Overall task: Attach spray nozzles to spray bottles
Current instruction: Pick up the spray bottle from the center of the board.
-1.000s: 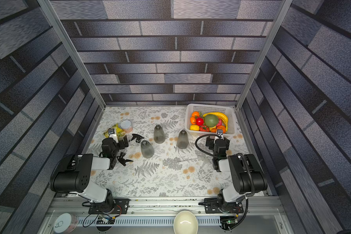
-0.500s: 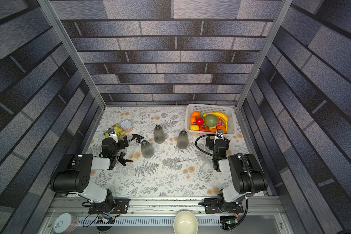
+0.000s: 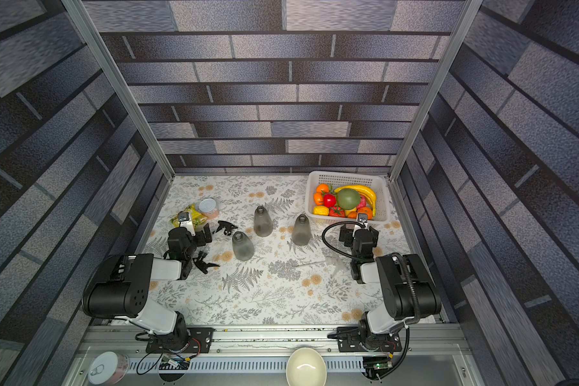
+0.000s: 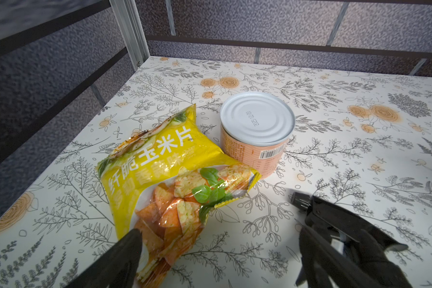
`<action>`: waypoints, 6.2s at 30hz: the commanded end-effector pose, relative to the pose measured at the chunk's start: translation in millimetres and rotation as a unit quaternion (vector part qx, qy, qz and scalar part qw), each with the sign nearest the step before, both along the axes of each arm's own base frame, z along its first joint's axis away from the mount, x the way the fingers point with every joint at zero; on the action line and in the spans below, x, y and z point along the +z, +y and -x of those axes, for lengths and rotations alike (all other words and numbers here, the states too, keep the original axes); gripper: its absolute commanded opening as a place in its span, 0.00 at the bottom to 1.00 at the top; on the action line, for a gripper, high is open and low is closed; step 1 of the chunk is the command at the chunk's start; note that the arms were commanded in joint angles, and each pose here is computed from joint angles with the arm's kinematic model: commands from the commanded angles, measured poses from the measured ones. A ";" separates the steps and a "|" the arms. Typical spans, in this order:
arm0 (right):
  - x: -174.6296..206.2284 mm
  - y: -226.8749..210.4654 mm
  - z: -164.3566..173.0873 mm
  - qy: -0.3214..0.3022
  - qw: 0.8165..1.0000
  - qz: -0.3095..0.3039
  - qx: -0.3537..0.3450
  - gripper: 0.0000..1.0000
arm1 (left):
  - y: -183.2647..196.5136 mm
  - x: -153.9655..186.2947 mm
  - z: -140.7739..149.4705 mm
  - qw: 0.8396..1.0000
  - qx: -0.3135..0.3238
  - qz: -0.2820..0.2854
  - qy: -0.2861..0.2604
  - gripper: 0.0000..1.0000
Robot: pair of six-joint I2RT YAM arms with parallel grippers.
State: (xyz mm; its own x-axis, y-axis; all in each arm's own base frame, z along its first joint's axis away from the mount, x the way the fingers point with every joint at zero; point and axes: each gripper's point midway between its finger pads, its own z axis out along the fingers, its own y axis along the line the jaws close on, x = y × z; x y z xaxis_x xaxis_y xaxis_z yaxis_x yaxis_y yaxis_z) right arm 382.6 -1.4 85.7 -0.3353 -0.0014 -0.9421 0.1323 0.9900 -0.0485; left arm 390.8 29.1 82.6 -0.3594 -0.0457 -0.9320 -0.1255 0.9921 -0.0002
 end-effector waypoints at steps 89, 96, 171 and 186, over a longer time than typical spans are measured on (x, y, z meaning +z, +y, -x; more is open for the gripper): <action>94.2 210.6 38.4 0.178 0.931 -0.115 0.296 1.00 | -217.5 185.7 114.6 0.931 -0.295 0.213 0.021 1.00; 71.8 214.2 19.6 0.186 0.938 -0.101 0.275 0.92 | -217.8 190.3 120.6 0.927 -0.304 0.219 0.007 1.00; 225.3 252.0 116.4 0.180 0.863 -0.220 0.418 0.66 | -362.4 171.4 131.9 0.816 -0.566 0.029 -0.111 1.00; 226.3 264.3 121.6 0.202 0.839 -0.259 0.433 0.66 | -379.3 176.4 130.5 0.806 -0.571 0.034 -0.151 1.00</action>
State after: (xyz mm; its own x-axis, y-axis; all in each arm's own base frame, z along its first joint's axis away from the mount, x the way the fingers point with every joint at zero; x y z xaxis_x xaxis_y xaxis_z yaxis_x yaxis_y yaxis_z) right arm 266.7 255.9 299.3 -0.7034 -0.0425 -0.7095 -0.5612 0.6458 0.5178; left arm 258.2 -345.9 240.8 -0.0086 0.1535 -0.9881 0.8893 0.4531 0.0627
